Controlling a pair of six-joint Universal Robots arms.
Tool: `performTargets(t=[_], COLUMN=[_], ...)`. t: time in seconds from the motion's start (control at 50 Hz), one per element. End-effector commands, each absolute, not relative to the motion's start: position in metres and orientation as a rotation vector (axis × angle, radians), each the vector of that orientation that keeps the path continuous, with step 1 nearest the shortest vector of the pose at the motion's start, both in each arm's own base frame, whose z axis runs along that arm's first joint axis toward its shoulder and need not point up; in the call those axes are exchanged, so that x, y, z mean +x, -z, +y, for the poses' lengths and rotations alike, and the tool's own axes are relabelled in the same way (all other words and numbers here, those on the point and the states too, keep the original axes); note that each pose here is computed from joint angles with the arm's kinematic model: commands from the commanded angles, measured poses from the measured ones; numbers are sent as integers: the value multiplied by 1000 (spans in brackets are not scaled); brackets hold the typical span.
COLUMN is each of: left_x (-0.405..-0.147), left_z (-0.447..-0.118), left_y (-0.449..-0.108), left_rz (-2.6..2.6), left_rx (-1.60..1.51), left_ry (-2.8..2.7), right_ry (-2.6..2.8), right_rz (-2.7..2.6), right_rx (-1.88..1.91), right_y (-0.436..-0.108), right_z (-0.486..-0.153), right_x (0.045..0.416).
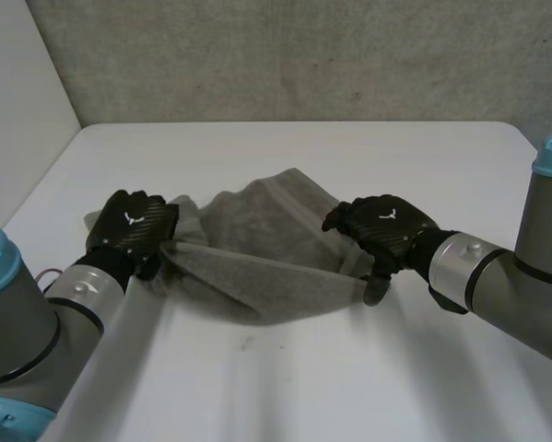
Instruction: Fold the towel.
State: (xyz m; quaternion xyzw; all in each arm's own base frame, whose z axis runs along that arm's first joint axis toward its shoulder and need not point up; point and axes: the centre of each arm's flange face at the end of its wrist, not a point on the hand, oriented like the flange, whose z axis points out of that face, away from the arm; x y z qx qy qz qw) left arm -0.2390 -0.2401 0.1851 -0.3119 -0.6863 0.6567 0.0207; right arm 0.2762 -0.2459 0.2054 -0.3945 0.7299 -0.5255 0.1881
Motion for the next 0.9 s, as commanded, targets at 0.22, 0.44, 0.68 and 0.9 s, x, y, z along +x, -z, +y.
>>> performTargets(t=[0.22, 0.44, 0.68, 0.9], left_x=[-237, -234, -228, -225], left_z=[-239, -236, -239, -245], left_y=[-196, -203, -200, -187], left_rz=[-2100, -2085, -2110, -2163], left_rx=[-949, -941, -926, -926], left_ry=[-2079, -2109, -2109, -2066], right_ry=[1518, 1438, 1344, 1387], right_rz=[2046, 2166, 2168, 2175], right_rx=[-1336, -1385, -1222, -1202], right_y=[-191, -166, -148, -161], right_z=[-253, -281, -283, -284], right_x=[275, 286, 311, 304])
